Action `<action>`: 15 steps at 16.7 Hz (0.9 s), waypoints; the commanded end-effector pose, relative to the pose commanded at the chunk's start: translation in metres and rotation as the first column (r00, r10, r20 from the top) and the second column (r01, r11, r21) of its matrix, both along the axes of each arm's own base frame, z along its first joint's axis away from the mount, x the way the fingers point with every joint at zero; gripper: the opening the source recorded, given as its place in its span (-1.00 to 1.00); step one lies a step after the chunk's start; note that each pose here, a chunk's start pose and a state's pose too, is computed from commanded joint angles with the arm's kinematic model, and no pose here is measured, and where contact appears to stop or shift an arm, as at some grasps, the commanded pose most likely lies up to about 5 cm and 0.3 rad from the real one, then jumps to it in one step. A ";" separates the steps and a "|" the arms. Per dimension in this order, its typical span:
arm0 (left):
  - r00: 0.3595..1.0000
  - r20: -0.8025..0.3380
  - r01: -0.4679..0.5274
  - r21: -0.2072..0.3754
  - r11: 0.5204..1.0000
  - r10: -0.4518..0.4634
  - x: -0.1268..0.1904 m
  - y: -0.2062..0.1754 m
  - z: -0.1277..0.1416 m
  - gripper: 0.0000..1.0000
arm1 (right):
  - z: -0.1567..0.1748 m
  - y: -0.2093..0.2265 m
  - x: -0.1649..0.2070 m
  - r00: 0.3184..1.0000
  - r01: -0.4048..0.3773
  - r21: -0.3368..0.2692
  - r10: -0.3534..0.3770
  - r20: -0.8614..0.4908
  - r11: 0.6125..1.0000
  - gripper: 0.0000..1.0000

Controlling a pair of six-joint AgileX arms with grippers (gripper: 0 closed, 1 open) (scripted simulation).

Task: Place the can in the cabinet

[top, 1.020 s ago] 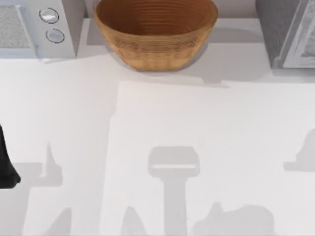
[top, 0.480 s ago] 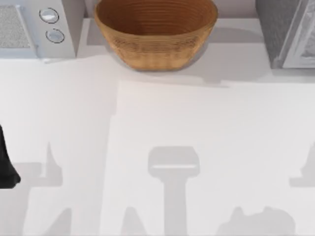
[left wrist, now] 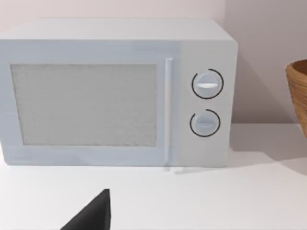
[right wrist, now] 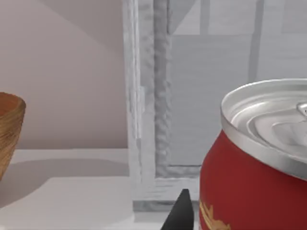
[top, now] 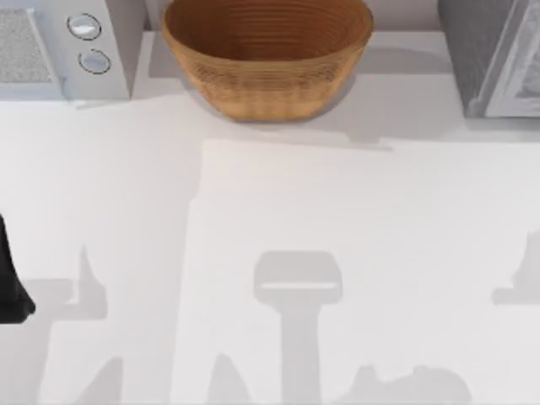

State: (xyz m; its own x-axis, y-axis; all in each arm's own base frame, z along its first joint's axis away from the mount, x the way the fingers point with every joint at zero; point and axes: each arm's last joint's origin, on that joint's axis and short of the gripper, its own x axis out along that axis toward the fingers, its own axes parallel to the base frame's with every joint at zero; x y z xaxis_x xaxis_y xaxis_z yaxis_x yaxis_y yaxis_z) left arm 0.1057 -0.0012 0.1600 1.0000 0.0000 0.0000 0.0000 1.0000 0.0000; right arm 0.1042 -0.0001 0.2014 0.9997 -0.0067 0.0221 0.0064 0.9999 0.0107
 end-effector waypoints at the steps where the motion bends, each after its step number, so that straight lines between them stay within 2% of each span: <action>1: 1.000 0.000 0.000 0.000 1.000 0.000 0.000 0.000 0.000 1.00 | 0.014 0.000 0.000 1.000 0.003 -0.001 -0.003 0.002 1.000 -1.00; 7: 1.000 0.000 0.000 0.000 1.000 0.000 0.000 0.000 0.000 1.00 | 0.119 0.005 0.020 1.000 0.015 -0.011 -0.016 -0.023 1.000 -1.00; 15: 1.000 0.000 0.000 0.000 1.000 0.000 0.000 0.000 0.000 1.00 | 0.241 0.024 0.091 0.999 0.006 -0.012 -0.007 -0.054 1.000 -1.00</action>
